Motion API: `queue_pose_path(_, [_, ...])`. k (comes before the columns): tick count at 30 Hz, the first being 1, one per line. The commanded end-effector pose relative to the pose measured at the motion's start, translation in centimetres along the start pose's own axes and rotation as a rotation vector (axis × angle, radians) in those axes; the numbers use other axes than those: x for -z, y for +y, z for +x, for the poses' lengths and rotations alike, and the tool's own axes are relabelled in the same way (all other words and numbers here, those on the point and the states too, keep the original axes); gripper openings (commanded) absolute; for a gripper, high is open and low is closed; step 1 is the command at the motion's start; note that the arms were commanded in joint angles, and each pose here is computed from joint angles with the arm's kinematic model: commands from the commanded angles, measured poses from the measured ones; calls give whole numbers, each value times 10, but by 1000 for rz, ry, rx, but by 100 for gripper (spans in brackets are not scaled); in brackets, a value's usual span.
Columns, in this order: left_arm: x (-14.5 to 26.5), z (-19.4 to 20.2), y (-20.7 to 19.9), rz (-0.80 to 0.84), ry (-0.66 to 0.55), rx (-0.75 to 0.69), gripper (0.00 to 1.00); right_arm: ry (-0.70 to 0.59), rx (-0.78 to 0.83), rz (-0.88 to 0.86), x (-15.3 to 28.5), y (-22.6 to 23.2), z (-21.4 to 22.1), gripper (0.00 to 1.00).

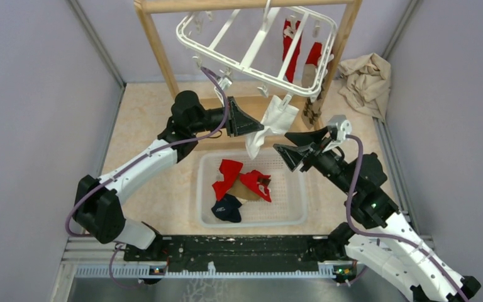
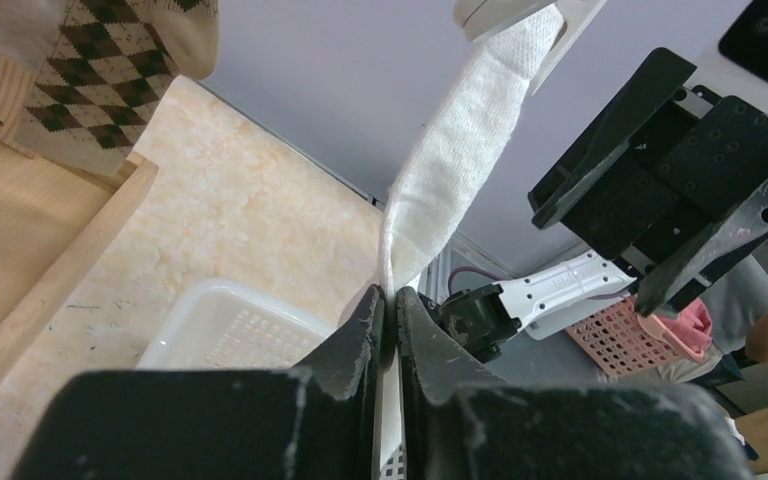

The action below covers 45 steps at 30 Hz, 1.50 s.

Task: Remove the socks clipped to the hanger
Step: Remove the sock from the hanger.

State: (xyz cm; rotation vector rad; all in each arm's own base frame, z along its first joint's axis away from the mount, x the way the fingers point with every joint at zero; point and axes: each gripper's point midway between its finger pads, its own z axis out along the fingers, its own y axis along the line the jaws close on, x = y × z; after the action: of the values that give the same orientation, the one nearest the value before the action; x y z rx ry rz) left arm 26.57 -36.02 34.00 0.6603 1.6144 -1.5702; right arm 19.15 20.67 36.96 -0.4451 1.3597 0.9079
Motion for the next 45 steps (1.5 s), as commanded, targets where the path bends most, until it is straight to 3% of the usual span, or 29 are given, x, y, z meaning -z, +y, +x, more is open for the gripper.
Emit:
queue_pose_path(1, [6,-7,-3,24,15,-20,12,-124,48,43,0,-7,-31,54])
queue_pose_path(10, [15,-11,1,42,29,-8,13,-250,1,15,-6,-27,-60,52])
queue_pose_path(22, [17,-11,2,59,39,2,13,-327,-48,-70,-31,-43,-71,49])
queue_pose_path(45, [12,-9,7,71,47,31,14,-429,-60,-90,-54,-58,-85,54])
